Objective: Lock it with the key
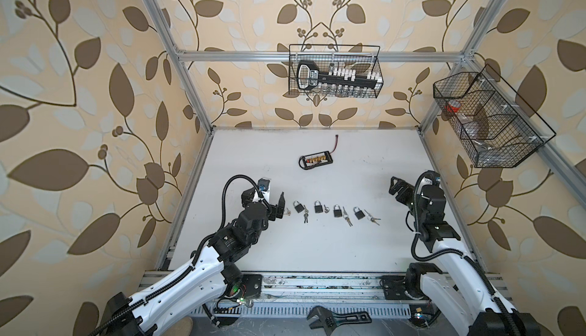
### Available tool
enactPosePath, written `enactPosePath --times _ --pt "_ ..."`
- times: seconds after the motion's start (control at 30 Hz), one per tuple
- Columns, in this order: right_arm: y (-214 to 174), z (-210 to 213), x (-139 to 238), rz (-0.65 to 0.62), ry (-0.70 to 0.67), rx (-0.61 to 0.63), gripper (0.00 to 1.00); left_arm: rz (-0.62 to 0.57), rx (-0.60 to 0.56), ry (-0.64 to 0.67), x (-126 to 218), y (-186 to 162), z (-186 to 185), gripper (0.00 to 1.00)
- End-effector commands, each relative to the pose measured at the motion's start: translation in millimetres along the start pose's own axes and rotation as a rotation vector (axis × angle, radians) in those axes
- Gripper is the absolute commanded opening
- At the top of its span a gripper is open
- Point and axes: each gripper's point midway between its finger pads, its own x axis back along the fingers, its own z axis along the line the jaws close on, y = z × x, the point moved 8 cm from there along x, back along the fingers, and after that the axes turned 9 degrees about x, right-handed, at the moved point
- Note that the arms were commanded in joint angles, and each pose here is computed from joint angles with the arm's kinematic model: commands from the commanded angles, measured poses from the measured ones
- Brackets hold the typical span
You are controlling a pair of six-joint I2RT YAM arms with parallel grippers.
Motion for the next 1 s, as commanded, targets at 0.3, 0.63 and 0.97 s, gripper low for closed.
enactPosePath --times 0.3,0.63,0.97 --pt "-11 1 -26 -0.105 -0.043 0.348 1.00 -0.008 -0.011 0.229 -32 -39 51 0.99" --pt "-39 0 -36 -0.136 0.012 0.412 1.00 0.023 -0.009 0.182 -75 -43 68 0.99" --pt "-43 -5 -53 -0.238 0.071 0.370 1.00 0.117 0.125 0.107 -128 -55 98 0.99"
